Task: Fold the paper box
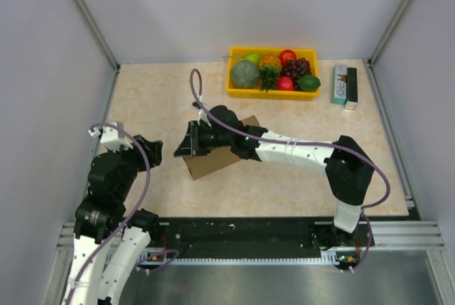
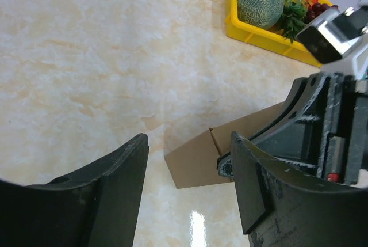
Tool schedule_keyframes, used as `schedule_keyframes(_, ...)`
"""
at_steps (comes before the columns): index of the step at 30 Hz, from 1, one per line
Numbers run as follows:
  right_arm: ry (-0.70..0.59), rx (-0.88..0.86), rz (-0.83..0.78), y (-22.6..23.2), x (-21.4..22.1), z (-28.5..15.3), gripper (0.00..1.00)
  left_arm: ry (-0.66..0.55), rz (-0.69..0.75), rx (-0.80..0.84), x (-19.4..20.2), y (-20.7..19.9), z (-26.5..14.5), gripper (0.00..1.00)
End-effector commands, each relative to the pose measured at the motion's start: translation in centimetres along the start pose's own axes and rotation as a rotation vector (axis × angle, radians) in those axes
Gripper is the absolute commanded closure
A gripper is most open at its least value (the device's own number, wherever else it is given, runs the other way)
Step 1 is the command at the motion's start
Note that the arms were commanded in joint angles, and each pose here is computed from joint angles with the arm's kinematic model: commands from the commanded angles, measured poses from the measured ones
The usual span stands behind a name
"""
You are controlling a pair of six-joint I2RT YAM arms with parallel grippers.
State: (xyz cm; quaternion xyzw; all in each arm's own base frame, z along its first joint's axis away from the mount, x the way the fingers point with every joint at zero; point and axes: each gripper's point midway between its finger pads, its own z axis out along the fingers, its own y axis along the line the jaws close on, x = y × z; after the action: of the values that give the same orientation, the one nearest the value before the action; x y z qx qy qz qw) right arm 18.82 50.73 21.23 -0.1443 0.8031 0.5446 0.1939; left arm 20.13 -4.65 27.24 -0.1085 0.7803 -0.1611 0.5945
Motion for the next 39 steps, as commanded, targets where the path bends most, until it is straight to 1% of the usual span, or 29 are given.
schedule_keyframes(1,-0.108,-0.11,-0.1,7.1,-5.0,-3.0,0.87,-0.049,0.008,0.02,-1.5,-0.6,-0.7,0.36)
schedule_keyframes(4,-0.137,-0.112,-0.124,7.7,-5.8,-4.3,0.87,-0.049,0.009,0.023,-1.5,-0.6,-0.6,0.36)
schedule_keyframes(8,-0.103,-0.085,-0.075,4.7,-3.5,-3.5,0.87,-0.035,0.008,0.037,-1.2,-0.8,-0.4,0.34)
schedule_keyframes(10,-0.09,-0.081,-0.025,2.4,-1.9,-2.7,0.87,-0.027,0.007,0.042,-1.1,-1.0,-0.3,0.33)
schedule_keyframes(11,-0.073,-0.051,-0.005,0.5,-0.8,-2.1,0.87,-0.024,0.007,0.049,-1.0,-1.1,-0.2,0.33)
schedule_keyframes(14,-0.059,-0.011,-0.003,-1.6,-0.1,-1.2,0.87,-0.01,0.009,0.071,-0.9,-1.6,0.0,0.3)
schedule_keyframes(16,-0.059,-0.02,0.0,-1.5,-0.6,-1.5,0.87,0.026,0.014,0.105,-0.3,-2.2,0.4,0.3)
schedule_keyframes(17,-0.071,-0.034,-0.006,-0.7,-1.3,-1.8,0.87,0.049,0.015,0.132,0.1,-2.7,0.5,0.3)
schedule_keyframes(18,-0.094,-0.041,-0.033,0.2,-2.3,-2.7,0.87,0.081,0.015,0.153,0.6,-3.1,0.8,0.3)
schedule_keyframes(19,-0.09,-0.02,-0.036,0.2,-2.5,-3.2,0.86,0.1,0.013,0.163,1.0,-3.3,1.1,0.3)
schedule_keyframes(21,-0.129,-0.047,-0.063,2.1,-4.2,-5.2,0.86,0.14,0.007,0.175,1.7,-3.6,1.7,0.3)
schedule_keyframes(24,-0.177,-0.048,-0.063,1.9,-5.9,-8.1,0.83,0.222,-0.005,0.204,3.5,-4.1,2.6,0.27)
schedule_keyframes(25,-0.227,-0.044,-0.074,2.1,-7.6,-10.3,0.82,0.249,-0.012,0.217,4.2,-4.2,2.9,0.26)
schedule_keyframes(26,-0.218,-0.007,-0.065,1.0,-7.4,-11.2,0.8,0.269,-0.017,0.227,4.7,-4.4,3.1,0.25)
schedule_keyframes(28,-0.24,0.045,-0.096,0.0,-8.2,-13.9,0.73,0.308,-0.039,0.236,5.7,-4.5,3.6,0.23)
schedule_keyframes(29,-0.222,0.118,-0.068,-2.5,-8.3,-15.2,0.71,0.313,-0.046,0.242,5.9,-4.6,3.8,0.22)
schedule_keyframes(30,-0.219,0.142,-0.094,-3.2,-8.4,-16.2,0.63,0.319,-0.051,0.245,6.1,-4.7,4.0,0.2)
schedule_keyframes(31,-0.227,0.153,-0.112,-3.2,-8.5,-17.4,0.58,0.326,-0.055,0.248,6.5,-4.7,4.2,0.19)
schedule_keyframes(32,-0.23,0.183,-0.115,-4.2,-8.7,-18.5,0.54,0.314,-0.054,0.264,6.3,-4.9,4.5,0.19)
schedule_keyframes(33,-0.206,0.206,-0.148,-4.8,-8.2,-19.0,0.52,0.323,-0.04,0.282,6.6,-5.1,4.7,0.19)
schedule_keyframes(35,-0.172,0.191,-0.178,-4.6,-7.5,-19.4,0.51,0.329,-0.019,0.325,6.7,-5.7,5.0,0.23)
schedule_keyframes(38,-0.14,0.196,-0.183,-5.4,-6.8,-19.0,0.52,0.342,0.024,0.329,6.3,-5.8,5.6,0.24)
schedule_keyframes(39,-0.142,0.208,-0.188,-5.8,-6.8,-18.9,0.53,0.351,0.04,0.309,6.4,-5.4,5.9,0.23)
